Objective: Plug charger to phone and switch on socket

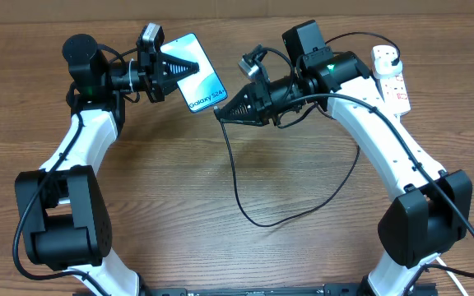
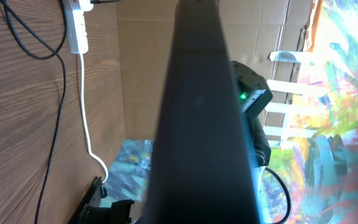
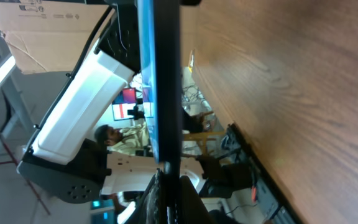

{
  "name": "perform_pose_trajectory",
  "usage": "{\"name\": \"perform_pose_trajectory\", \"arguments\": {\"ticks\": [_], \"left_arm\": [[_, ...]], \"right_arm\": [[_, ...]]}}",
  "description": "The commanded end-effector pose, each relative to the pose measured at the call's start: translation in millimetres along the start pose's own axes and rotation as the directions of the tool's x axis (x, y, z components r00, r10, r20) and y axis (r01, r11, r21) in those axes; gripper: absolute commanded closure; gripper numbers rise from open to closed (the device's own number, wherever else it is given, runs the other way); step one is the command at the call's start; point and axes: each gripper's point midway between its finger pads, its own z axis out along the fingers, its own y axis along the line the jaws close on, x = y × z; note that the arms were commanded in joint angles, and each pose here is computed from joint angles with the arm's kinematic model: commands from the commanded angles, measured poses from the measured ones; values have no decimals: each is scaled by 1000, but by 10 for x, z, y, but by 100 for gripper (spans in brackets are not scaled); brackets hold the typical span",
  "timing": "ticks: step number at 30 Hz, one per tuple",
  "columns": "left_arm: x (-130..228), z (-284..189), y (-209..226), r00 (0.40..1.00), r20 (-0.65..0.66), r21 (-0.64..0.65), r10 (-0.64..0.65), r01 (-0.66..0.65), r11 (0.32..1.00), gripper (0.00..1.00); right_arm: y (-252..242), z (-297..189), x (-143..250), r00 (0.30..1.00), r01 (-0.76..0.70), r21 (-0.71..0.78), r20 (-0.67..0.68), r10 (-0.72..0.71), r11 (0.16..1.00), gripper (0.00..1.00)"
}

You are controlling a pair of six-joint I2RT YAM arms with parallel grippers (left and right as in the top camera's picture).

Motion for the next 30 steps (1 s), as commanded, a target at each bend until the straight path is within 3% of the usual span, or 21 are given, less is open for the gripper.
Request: {"name": "perform_pose_trajectory", "arguments": {"ticks": [1,30], "left_arm": [[31,20,-35,999,-25,-1,26,-26,1000,96],[32,21,-35,999,-25,-1,26,-26,1000,96]], "right_arm": [[43,-16,49,1000,5,-27,-20,-5,1000,96],[90,75,-15,995,98,-44,-18,-99,994,96]]}}
